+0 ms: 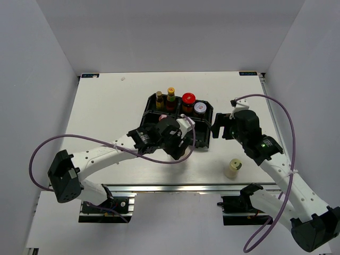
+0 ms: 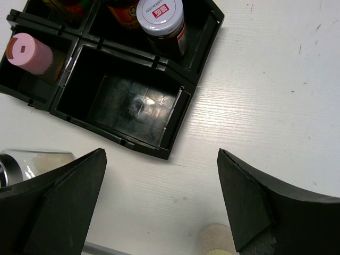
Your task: Organize the condiment bottles
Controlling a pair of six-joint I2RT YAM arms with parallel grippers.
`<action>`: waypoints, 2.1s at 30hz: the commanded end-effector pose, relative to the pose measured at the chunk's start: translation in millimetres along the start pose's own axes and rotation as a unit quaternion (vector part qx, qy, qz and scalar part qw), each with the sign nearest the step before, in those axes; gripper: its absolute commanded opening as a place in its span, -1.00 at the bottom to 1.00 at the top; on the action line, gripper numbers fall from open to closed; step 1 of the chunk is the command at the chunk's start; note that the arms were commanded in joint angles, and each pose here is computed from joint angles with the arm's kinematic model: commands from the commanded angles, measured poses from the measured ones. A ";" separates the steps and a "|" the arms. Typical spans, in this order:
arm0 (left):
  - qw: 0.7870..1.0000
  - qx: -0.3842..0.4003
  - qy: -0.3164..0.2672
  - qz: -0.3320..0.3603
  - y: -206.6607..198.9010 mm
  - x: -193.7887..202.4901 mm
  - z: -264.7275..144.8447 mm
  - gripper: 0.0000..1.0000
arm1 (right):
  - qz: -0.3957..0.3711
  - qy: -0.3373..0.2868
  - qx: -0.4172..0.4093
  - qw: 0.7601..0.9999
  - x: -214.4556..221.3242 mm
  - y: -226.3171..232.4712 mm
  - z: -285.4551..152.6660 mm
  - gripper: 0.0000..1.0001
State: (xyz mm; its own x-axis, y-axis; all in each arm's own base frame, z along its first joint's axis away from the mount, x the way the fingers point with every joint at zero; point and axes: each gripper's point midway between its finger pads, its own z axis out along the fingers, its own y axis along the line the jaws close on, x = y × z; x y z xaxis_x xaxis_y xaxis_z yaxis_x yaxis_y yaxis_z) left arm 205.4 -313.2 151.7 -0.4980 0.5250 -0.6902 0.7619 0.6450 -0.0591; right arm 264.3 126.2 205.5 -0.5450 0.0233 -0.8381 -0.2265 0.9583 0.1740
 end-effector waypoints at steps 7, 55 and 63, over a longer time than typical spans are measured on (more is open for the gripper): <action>0.987 0.019 -0.144 0.072 -11.1 -102.2 -54.6 -1.00 | 0.006 -0.053 0.003 0.999 -20.6 -2.3 -12.9 0.79; 0.937 0.136 -0.073 0.313 42.5 -139.7 62.5 -1.00 | 0.023 -0.116 0.055 0.991 -37.4 -23.5 -21.7 0.79; 0.936 0.148 -0.046 0.315 44.0 -123.4 77.4 -1.00 | 0.022 -0.115 0.058 0.991 -37.4 -24.4 -21.1 0.79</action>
State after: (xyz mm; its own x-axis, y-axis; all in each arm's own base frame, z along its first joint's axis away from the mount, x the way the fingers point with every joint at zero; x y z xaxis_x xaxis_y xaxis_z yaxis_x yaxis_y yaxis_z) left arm 328.2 -380.2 149.2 0.0700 0.7457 -0.6627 0.9859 0.0496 0.1599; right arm 266.5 97.8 233.1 -0.3955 0.0997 -0.9130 -0.1184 0.9803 0.1583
